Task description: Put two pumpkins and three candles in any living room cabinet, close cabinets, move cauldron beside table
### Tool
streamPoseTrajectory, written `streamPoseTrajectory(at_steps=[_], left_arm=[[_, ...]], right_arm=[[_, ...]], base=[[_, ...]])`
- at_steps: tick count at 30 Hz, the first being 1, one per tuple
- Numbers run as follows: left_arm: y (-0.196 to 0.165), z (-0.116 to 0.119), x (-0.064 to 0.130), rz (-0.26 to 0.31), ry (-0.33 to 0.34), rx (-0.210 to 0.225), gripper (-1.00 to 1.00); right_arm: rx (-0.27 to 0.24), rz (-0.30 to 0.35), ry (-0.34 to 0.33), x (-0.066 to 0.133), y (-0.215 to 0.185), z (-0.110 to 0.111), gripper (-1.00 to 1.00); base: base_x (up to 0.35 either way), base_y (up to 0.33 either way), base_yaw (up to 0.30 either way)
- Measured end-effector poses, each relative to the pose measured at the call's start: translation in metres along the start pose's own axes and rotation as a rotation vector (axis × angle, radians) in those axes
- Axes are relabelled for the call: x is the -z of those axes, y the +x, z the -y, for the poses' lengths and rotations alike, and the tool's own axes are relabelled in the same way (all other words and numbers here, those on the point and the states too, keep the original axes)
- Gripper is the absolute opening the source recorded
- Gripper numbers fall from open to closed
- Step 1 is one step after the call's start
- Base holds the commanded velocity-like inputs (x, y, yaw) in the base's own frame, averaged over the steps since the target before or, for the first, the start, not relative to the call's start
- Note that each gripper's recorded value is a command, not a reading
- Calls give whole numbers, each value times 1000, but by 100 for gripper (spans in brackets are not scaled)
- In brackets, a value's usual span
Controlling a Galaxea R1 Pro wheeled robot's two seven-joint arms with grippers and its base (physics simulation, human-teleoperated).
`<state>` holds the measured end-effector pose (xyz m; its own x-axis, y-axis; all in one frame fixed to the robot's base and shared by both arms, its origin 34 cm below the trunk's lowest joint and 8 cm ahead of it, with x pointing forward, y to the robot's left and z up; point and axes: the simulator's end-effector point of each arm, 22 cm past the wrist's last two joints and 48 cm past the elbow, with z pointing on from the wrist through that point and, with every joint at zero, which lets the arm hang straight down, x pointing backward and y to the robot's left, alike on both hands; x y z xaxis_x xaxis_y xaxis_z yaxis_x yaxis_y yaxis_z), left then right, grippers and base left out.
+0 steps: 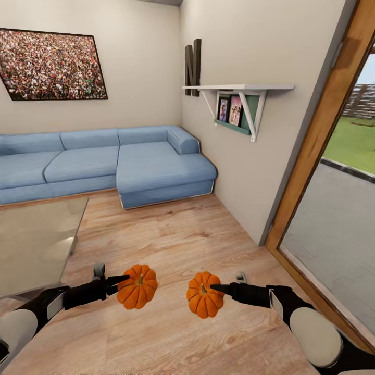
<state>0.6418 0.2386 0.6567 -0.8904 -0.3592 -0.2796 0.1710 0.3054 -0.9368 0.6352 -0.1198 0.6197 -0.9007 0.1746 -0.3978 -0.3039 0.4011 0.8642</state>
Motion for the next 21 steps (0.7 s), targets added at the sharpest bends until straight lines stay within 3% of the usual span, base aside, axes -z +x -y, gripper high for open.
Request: streamPoseTrajectory(at_steps=[21], left_arm=[[5, -9, -2, -9, -11, 11, -100]], right_arm=[[-16, -8, 10, -3, 7, 8, -100]], base=[[0, 0, 260]])
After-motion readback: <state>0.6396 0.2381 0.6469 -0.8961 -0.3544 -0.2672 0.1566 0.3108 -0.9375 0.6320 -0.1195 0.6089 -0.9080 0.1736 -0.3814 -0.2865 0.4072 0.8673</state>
